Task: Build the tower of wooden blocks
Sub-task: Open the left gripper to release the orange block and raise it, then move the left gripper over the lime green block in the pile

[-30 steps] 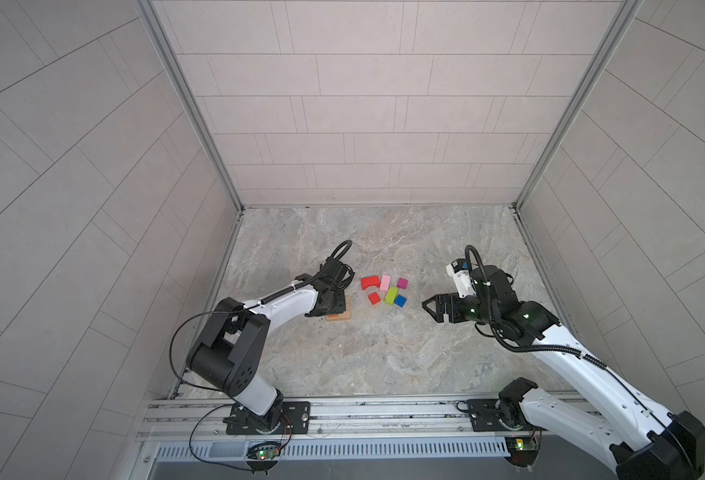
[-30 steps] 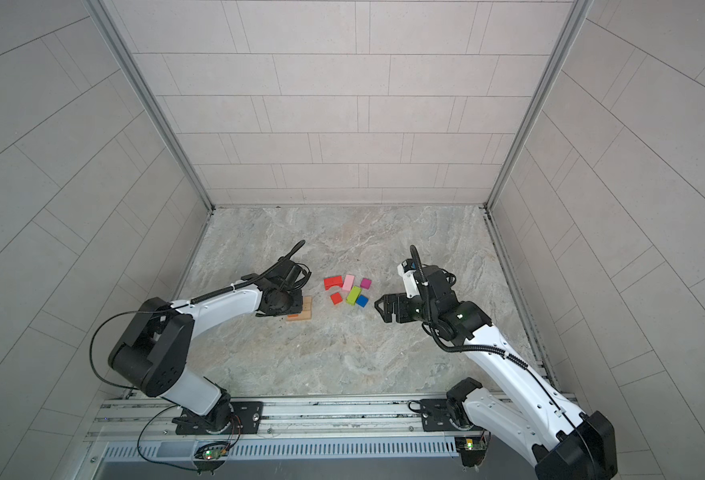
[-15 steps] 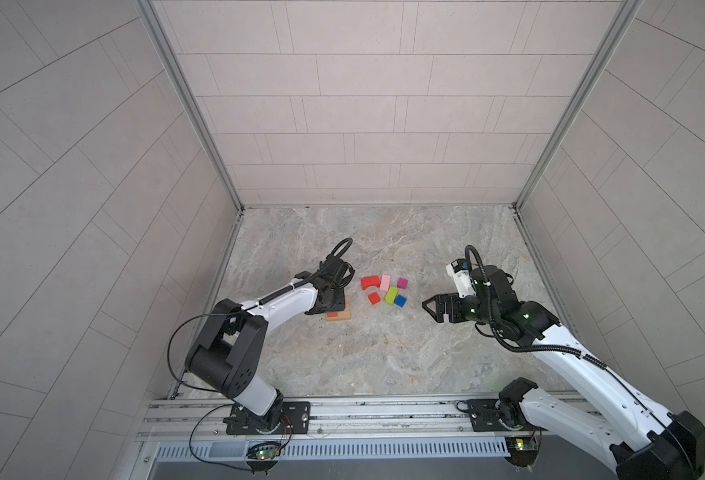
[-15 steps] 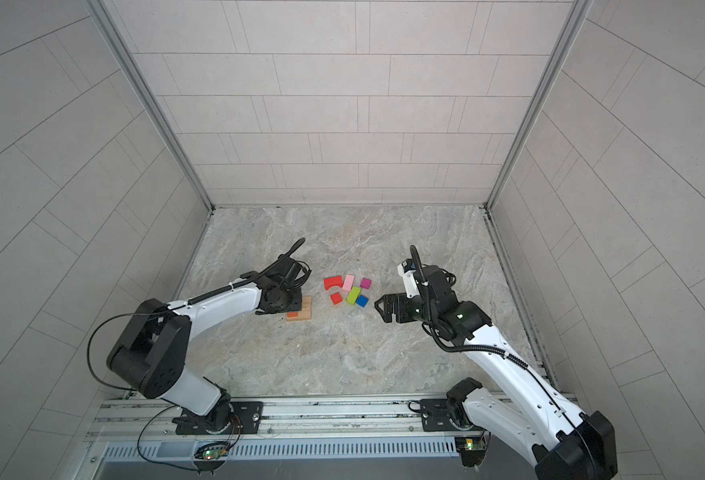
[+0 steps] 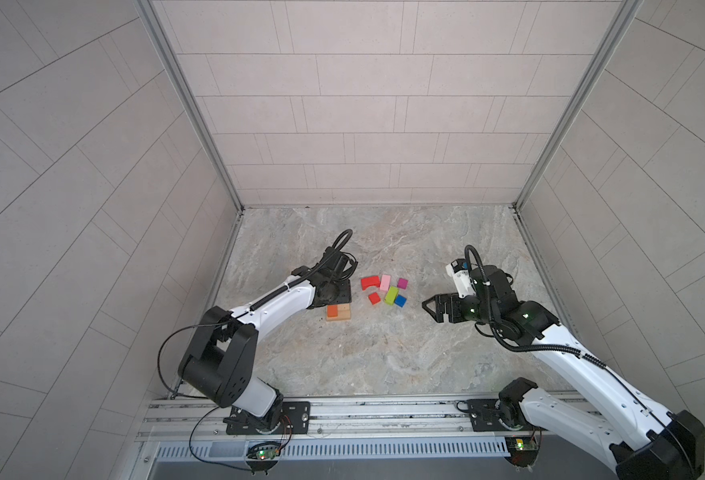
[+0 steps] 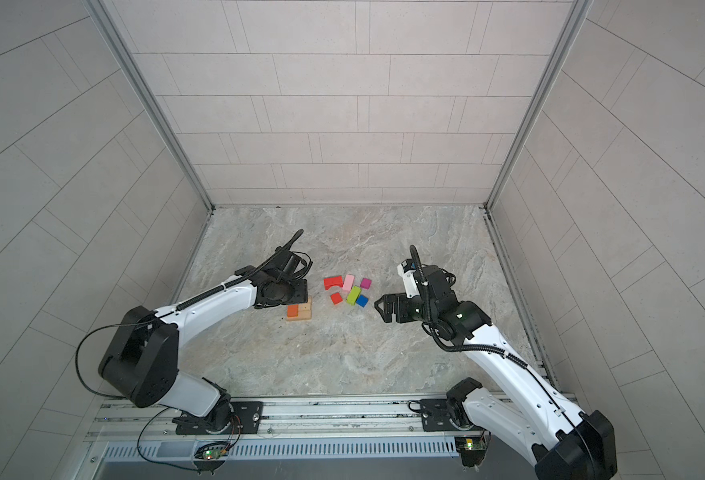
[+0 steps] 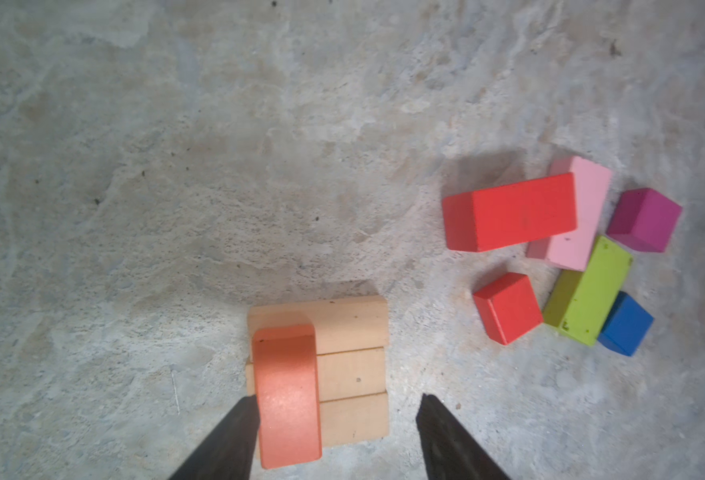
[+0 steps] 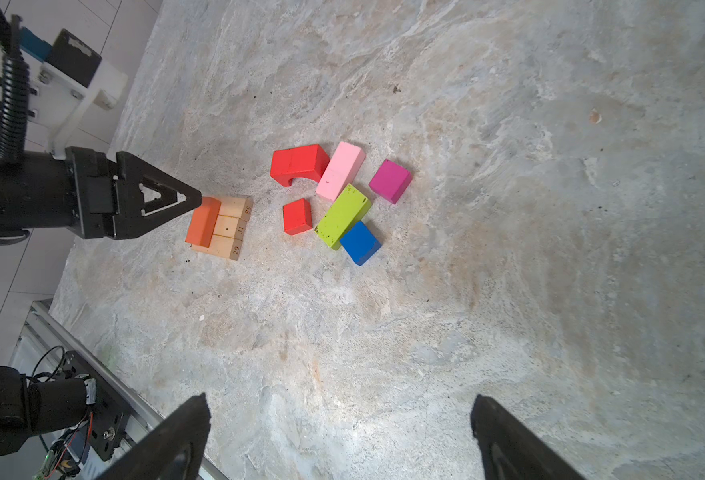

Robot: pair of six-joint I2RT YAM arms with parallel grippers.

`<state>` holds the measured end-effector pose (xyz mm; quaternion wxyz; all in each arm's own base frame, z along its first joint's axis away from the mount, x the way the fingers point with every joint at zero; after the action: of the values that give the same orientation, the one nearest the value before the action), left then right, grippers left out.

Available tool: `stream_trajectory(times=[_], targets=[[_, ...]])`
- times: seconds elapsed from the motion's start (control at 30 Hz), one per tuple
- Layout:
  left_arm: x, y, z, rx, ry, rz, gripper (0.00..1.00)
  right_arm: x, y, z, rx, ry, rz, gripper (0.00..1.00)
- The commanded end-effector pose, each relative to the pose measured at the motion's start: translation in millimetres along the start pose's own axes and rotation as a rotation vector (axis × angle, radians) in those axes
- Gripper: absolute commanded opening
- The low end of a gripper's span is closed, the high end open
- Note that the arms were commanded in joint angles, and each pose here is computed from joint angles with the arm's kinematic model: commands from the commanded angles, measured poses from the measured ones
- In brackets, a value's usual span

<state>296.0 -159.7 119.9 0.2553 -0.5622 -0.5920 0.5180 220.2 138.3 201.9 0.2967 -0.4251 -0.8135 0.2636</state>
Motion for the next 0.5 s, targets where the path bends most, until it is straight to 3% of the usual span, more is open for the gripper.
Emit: stream_trajectory(times=[0.0, 0.33, 0.47], targets=[[-23.1, -17.4, -3.0, -0.01, 0.043, 0.075, 0.74, 1.8, -4.5, -10.2, -0.024, -0.014, 0.003, 0.99], [-88.3, -15.1, -3.0, 0.011, 0.179, 0.175, 0.75, 2.6, -13.6, -10.3, -0.041, -0.019, 0.01, 0.99], [-114.1, -3.8, 0.4, 0.042, 0.226, 0.202, 0.7, 2.8, -18.0, -8.9, -0.041, -0.024, 0.014, 0.99]])
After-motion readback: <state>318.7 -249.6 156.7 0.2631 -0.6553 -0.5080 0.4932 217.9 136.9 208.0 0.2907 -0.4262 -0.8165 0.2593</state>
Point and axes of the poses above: each gripper's point midway between its finger pads, its own y axis out along the fingers, its own x axis along the line the jaws close on, z = x × y, the point moved 4 cm from there along -y, back along the fingers, and after that the axes turned 14 degrees about -y, right-handed, at the moved point
